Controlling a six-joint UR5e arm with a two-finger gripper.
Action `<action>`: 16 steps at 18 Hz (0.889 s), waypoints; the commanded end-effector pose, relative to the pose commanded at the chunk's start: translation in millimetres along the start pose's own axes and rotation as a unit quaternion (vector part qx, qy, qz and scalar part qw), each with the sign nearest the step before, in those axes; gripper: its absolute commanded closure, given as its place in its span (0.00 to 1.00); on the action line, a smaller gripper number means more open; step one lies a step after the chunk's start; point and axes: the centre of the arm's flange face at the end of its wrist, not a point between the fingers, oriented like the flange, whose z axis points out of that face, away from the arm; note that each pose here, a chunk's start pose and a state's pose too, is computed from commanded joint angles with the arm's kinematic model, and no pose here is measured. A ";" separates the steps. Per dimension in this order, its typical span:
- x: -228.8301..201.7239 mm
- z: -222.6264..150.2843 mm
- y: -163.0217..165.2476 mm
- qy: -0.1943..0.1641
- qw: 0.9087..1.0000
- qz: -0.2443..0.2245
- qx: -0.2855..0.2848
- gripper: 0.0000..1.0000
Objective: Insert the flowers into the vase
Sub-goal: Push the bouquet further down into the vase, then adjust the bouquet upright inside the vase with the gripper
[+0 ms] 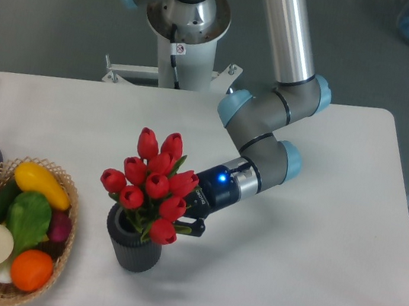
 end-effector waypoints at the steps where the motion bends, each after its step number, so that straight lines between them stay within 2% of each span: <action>1: -0.1 -0.1 0.7 0.000 1.000 0.001 0.000 0.77; 16: -2.7 -5.0 2.9 -0.004 1.000 0.003 0.000 0.75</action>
